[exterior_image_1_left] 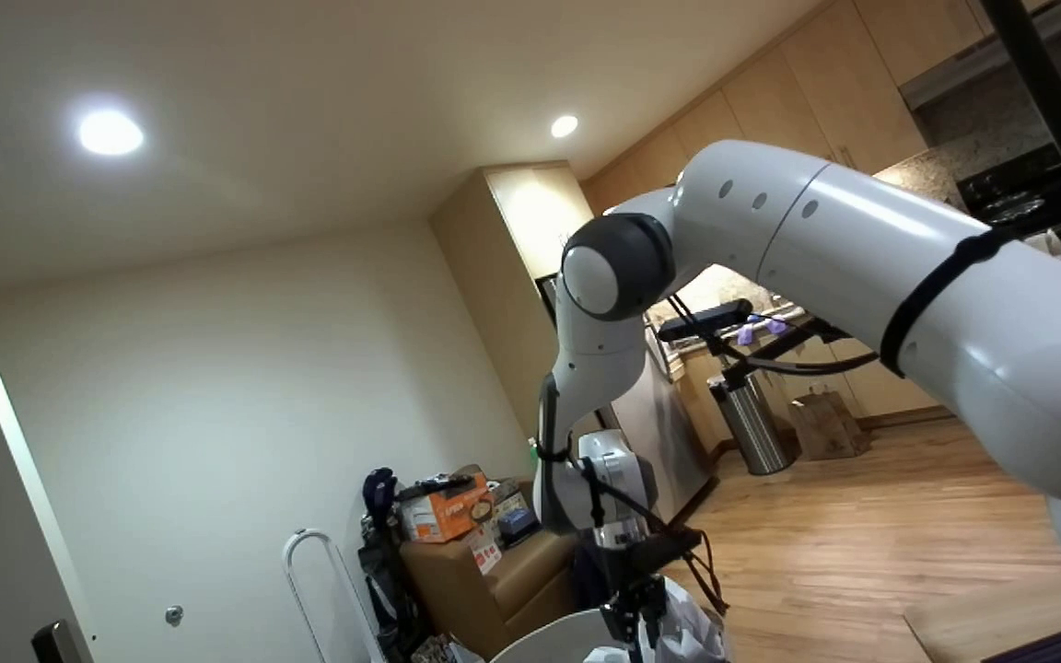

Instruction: Put the white shirt in the basket

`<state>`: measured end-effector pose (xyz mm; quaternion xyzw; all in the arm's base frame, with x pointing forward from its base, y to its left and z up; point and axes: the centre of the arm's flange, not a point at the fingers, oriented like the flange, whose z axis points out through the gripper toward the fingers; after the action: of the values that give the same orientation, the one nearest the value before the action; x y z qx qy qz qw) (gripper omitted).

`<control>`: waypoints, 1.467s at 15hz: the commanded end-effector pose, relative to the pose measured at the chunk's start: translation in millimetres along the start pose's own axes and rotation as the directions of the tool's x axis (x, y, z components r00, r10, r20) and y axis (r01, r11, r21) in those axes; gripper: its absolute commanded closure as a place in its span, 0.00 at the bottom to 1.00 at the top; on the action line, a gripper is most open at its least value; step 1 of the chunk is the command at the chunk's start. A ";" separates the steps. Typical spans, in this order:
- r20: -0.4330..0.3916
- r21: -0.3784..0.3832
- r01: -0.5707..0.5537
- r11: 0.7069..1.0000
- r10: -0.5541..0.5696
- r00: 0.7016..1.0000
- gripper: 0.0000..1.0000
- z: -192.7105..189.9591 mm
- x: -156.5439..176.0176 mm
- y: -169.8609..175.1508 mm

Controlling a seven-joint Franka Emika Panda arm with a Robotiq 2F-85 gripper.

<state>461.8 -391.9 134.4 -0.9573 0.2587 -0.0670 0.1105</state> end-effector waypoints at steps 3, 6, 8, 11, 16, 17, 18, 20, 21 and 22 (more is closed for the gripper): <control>-0.082 0.004 0.021 1.000 -0.021 0.996 0.05 -127.2 -25.4 -22.9; -0.113 -0.020 0.052 0.998 -0.054 0.992 0.00 -185.0 -46.7 -43.7; -0.114 -0.014 0.065 0.998 -0.066 0.991 0.00 -163.6 -23.4 -29.7; -0.116 -0.006 0.075 0.997 -0.075 0.990 0.00 -192.5 -43.0 -37.2; -0.104 -0.004 0.074 0.997 -0.074 0.992 0.00 -187.6 -48.1 -37.3; -0.104 -0.004 0.074 0.997 -0.074 0.992 0.00 -187.6 -48.1 -37.3; -0.107 -0.036 0.104 0.994 -0.107 0.988 0.00 -198.5 -50.6 -51.1; -0.061 -0.095 0.243 0.965 -0.249 0.967 0.00 -219.0 -60.6 -83.6; -0.039 -0.120 0.298 0.947 -0.305 0.952 0.00 -225.7 -64.3 -100.7; -0.007 -0.161 0.349 0.923 -0.355 0.935 0.00 -230.4 -68.7 -122.9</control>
<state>418.6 -347.2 343.5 -0.9821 0.1503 -0.1019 0.0500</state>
